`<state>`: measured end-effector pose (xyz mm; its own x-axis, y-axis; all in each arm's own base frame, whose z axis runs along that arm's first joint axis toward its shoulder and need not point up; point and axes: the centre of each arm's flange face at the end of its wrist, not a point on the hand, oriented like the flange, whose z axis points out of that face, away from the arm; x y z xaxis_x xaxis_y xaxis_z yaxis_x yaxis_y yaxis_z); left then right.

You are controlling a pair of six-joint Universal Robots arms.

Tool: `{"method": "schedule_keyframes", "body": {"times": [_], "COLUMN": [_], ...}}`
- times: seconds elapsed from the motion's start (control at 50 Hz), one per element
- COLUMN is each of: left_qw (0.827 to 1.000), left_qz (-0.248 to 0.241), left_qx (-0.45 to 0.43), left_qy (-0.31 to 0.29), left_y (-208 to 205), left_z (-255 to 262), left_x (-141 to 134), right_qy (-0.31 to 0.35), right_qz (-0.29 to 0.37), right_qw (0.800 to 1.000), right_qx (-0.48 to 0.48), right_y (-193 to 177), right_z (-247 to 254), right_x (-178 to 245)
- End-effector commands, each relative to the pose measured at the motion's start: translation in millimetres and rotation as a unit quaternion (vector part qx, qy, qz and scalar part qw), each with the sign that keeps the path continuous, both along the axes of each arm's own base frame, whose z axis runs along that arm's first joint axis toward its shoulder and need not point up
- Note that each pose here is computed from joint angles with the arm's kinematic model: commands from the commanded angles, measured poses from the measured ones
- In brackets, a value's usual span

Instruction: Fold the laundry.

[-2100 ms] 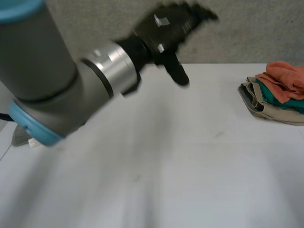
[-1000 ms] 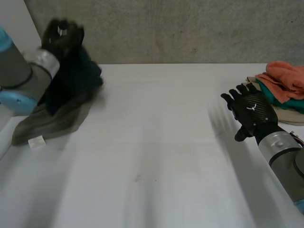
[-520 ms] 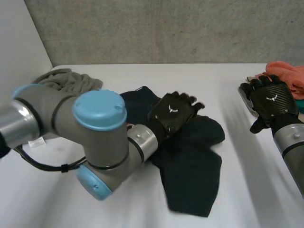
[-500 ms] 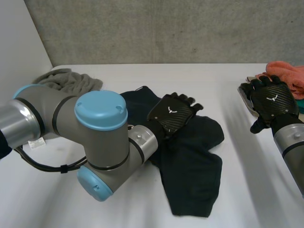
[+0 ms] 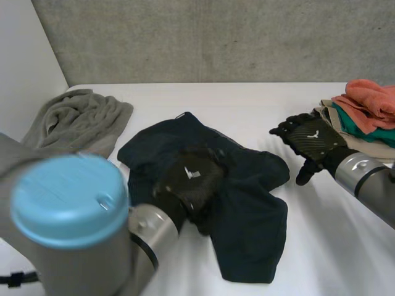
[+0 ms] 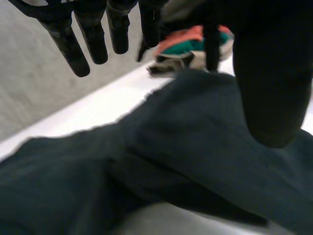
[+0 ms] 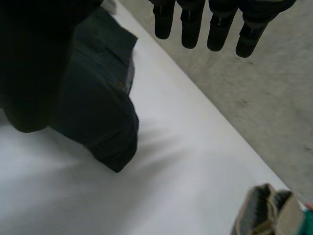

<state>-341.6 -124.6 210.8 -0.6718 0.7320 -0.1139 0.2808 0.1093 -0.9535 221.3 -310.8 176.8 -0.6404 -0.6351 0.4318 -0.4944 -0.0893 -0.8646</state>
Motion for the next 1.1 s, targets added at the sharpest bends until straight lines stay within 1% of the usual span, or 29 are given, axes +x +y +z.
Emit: {"method": "schedule_keyframes", "body": {"times": [0.02, 0.14, 0.2, 0.24, 0.3, 0.32, 0.34, 0.36, 0.38, 0.4, 0.46, 0.48, 0.5, 0.52, 0.54, 0.56, 0.58, 0.64, 0.72, 0.78, 0.8, 0.84, 0.86, 0.92, 0.94, 1.02, 1.06, 1.1], "left_qw": [1.000, 1.000, 0.999, 0.999, 0.999, 0.998, 0.997, 0.996, 0.994, 0.990, 0.982, 0.976, 0.973, 0.971, 0.968, 0.968, 0.968, 0.971, 0.975, 0.976, 0.977, 0.981, 0.983, 0.987, 0.987, 0.991, 0.993, 0.993], "left_qz": [-0.016, -0.029, -0.035, -0.028, -0.010, 0.003, 0.010, 0.015, 0.020, 0.034, 0.058, 0.073, 0.080, 0.085, 0.091, 0.089, 0.086, 0.069, 0.060, 0.074, 0.079, 0.092, 0.095, 0.099, 0.101, 0.092, 0.077, 0.076], "left_qx": [0.010, -0.007, -0.009, -0.017, -0.032, -0.046, -0.053, -0.063, -0.073, -0.093, -0.120, -0.140, -0.150, -0.159, -0.177, -0.185, -0.191, -0.202, -0.201, -0.196, -0.191, -0.168, -0.158, -0.127, -0.122, -0.095, -0.082, -0.080], "left_qy": [-0.010, 0.002, 0.002, 0.009, 0.022, 0.039, 0.049, 0.063, 0.078, 0.103, 0.135, 0.152, 0.155, 0.156, 0.151, 0.146, 0.140, 0.107, 0.073, 0.056, 0.051, 0.028, 0.019, -0.008, -0.013, -0.030, -0.037, -0.042], "left_y": [11.6, 10.4, 10.6, 7.9, 1.3, -3.1, -5.8, -8.0, -12.0, -20.0, -32.3, -38.6, -41.4, -43.4, -46.5, -47.0, -47.9, -54.1, -68.2, -85.1, -90.2, -107.4, -113.6, -135.3, -140.9, -161.8, -164.7, -166.8], "left_z": [-43.0, -68.5, -80.1, -79.5, -67.7, -50.3, -38.8, -25.1, -10.0, 18.6, 57.1, 81.8, 91.7, 101.1, 115.8, 120.9, 124.5, 125.8, 115.2, 104.7, 99.7, 75.6, 65.7, 28.7, 20.9, -13.9, -27.9, -32.2], "left_x": [-25.0, -47.5, -58.4, -64.0, -66.2, -67.2, -66.2, -65.4, -63.4, -55.2, -38.8, -26.1, -19.7, -13.6, -2.6, 1.4, 4.7, 13.1, 21.9, 31.3, 33.7, 36.5, 36.3, 34.4, 34.7, 32.9, 26.7, 25.2], "right_qy": [0.031, 0.034, 0.030, 0.023, 0.007, 0.001, -0.006, -0.022, -0.031, -0.040, -0.074, -0.079, -0.082, -0.084, -0.083, -0.083, -0.084, -0.080, -0.070, -0.065, -0.060, -0.051, -0.038, -0.014, 0.007, 0.050, 0.057, 0.056], "right_qz": [0.038, 0.051, 0.056, 0.055, 0.039, 0.032, 0.025, 0.010, 0.004, -0.002, -0.018, -0.018, -0.018, -0.018, -0.017, -0.016, -0.013, -0.013, -0.002, 0.020, 0.035, 0.044, 0.041, 0.027, 0.016, -0.019, -0.032, -0.047], "right_qw": [0.999, 0.998, 0.998, 0.998, 0.999, 0.999, 0.998, 0.997, 0.996, 0.995, 0.989, 0.988, 0.987, 0.985, 0.985, 0.984, 0.982, 0.985, 0.992, 0.995, 0.996, 0.997, 0.998, 0.999, 0.998, 0.996, 0.995, 0.996], "right_qx": [0.012, 0.024, 0.012, -0.012, -0.033, -0.041, -0.049, -0.070, -0.082, -0.092, -0.127, -0.133, -0.140, -0.149, -0.152, -0.157, -0.166, -0.150, -0.102, -0.072, -0.048, -0.023, -0.001, 0.034, 0.053, 0.076, 0.073, 0.060], "right_y": [-11.6, -15.4, -17.2, -22.1, -28.5, -30.2, -31.3, -32.5, -31.8, -30.7, -24.1, -20.8, -17.5, -7.6, -1.5, 5.4, 20.5, 41.9, 55.8, 65.8, 68.0, 65.1, 60.4, 52.4, 45.6, 25.5, 19.4, 15.1], "right_z": [-39.1, -61.9, -63.5, -59.4, -50.2, -43.1, -33.8, -8.9, 4.6, 17.2, 63.3, 73.2, 83.9, 104.9, 114.6, 126.5, 151.3, 176.4, 179.7, 175.7, 165.1, 148.2, 129.5, 98.3, 75.6, 27.3, 16.7, 13.2], "right_x": [20.2, 32.5, 37.7, 41.0, 40.1, 39.0, 37.9, 35.1, 34.1, 33.1, 27.2, 26.4, 25.5, 23.2, 21.9, 20.8, 18.5, 13.1, 19.7, 32.9, 45.2, 57.3, 66.9, 77.1, 82.0, 88.0, 88.7, 87.7]}}
